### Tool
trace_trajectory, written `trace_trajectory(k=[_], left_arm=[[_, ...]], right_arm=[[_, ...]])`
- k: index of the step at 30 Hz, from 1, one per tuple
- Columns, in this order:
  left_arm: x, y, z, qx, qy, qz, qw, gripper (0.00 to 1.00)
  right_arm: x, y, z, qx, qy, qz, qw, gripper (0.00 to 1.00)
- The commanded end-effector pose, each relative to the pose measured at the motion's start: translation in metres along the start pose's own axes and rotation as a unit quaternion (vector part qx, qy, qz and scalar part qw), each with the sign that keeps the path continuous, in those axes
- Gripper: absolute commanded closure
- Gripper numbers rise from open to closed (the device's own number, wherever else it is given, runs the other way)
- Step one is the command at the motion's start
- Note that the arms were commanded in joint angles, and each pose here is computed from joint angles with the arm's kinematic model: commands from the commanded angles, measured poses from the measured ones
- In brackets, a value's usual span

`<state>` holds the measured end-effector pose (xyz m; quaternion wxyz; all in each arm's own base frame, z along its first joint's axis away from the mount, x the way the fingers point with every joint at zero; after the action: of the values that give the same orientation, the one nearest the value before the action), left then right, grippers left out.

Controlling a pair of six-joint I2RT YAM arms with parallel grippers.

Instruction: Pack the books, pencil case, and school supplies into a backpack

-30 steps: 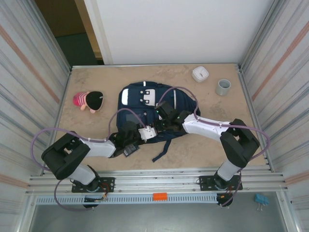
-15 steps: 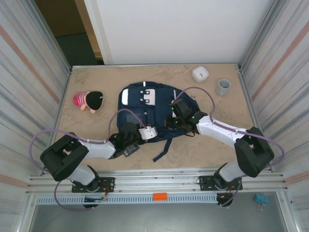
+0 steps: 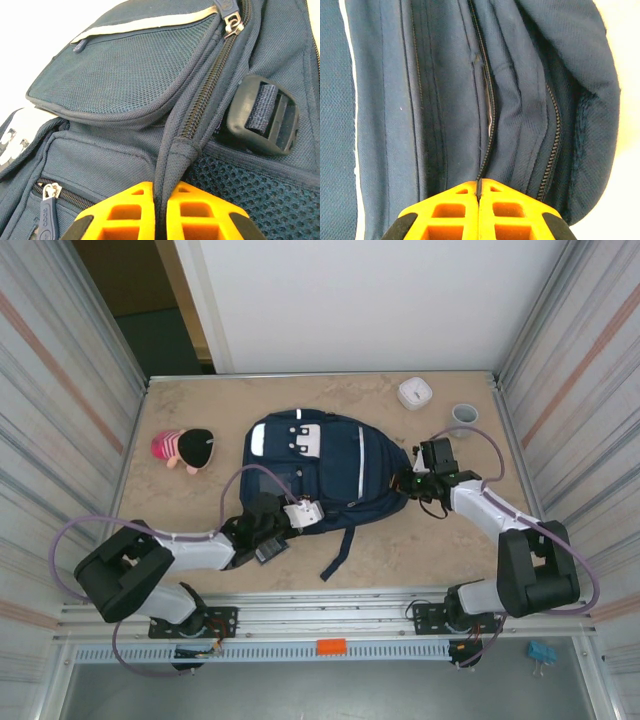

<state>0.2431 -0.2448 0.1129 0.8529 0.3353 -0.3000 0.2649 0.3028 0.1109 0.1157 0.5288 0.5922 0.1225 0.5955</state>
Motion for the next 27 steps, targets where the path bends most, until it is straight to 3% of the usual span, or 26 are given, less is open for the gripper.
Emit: trace_trajectory(k=[1, 5, 8, 19, 27], left_arm=[[0.025, 0.007, 0.011, -0.015, 0.02, 0.046, 0.999, 0.97], [0.026, 0.01, 0.013, -0.02, 0.021, 0.044, 0.999, 0.96], [0.027, 0.011, 0.015, -0.023, 0.021, 0.045, 0.999, 0.96], [0.025, 0.012, 0.018, -0.034, 0.022, 0.039, 0.998, 0.96], [0.026, 0.011, 0.018, -0.037, 0.018, 0.042, 0.998, 0.96]], right_arm=[[0.024, 0.002, -0.021, 0.064, 0.032, 0.086, 0.994, 0.96], [0.044, 0.014, -0.044, 0.098, 0.05, 0.135, 0.985, 0.63], [0.049, 0.018, -0.057, 0.134, 0.043, 0.165, 0.976, 0.55], [0.059, -0.005, -0.065, 0.183, 0.021, 0.205, 0.961, 0.54], [0.065, -0.013, -0.08, 0.226, 0.028, 0.223, 0.948, 0.59]])
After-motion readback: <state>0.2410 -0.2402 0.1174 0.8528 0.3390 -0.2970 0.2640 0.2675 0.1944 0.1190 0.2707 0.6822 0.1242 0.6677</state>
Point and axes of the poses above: each hand's point on the last joint's axis, 136 mm out from that joint toward the fingers, its own y axis back along the fingers, its own x axis along the line the jaws close on, z = x × y, the point moved 4 cm from there along y, back along the fingers, and after that the axes turned 12 degrees about -y, right-handed, at the moved point
